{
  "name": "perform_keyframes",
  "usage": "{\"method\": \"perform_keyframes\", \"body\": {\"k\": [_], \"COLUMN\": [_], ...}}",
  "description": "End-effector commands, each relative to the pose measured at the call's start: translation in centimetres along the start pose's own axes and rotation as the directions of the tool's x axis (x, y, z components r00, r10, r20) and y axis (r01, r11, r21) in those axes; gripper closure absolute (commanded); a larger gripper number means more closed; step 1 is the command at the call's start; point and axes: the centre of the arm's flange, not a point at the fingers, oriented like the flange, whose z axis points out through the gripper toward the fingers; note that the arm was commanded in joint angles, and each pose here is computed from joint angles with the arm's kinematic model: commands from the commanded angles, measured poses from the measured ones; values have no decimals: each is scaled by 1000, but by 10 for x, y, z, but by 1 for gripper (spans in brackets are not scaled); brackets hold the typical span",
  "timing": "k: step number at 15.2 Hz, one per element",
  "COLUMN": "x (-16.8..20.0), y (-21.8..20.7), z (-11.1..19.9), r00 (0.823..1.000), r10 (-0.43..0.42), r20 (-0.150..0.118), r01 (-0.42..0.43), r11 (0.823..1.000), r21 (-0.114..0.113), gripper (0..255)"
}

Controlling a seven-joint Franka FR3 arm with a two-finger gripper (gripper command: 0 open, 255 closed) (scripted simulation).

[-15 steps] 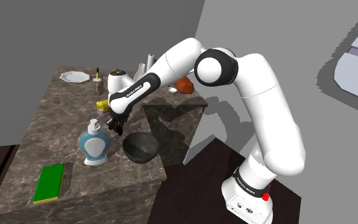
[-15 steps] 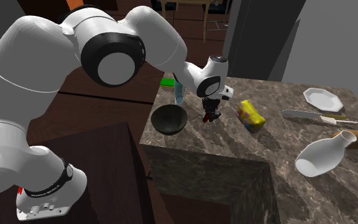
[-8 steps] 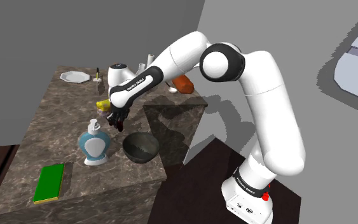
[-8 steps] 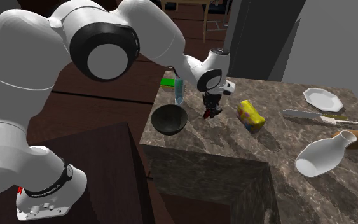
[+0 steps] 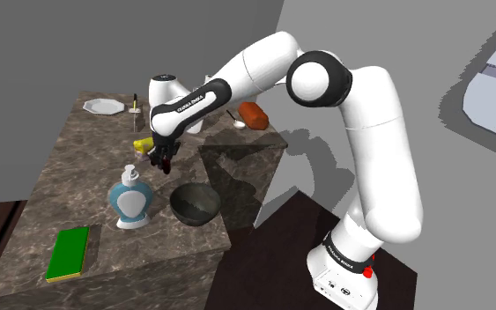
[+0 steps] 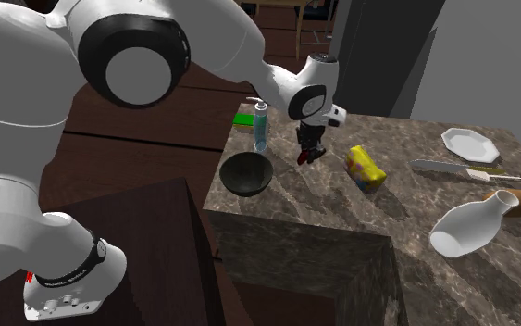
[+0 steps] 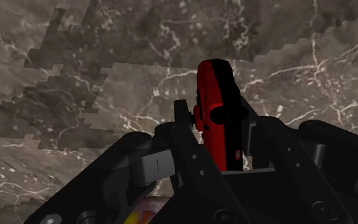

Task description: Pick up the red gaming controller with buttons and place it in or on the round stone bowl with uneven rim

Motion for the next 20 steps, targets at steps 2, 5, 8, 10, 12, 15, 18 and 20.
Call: {"method": "perform_keyframes", "body": {"k": [2, 5, 8, 10, 12, 15, 18, 20], "x": [0, 0, 0, 1, 1, 1, 1, -25], "y": [1, 1, 2, 3, 3, 4, 4, 0], "z": [-16, -32, -48, -58, -69, -85, -96, -97], "r00": [1000, 1000, 1000, 1000, 1000, 1000, 1000, 1000], "r10": [0, 0, 0, 0, 0, 0, 0, 0], "r20": [0, 0, 0, 0, 0, 0, 0, 0], "r01": [0, 0, 0, 0, 0, 0, 0, 0], "r11": [1000, 1000, 1000, 1000, 1000, 1000, 1000, 1000], "r21": [0, 0, 0, 0, 0, 0, 0, 0], "gripper": [255, 255, 255, 255, 255, 255, 255, 255]}}
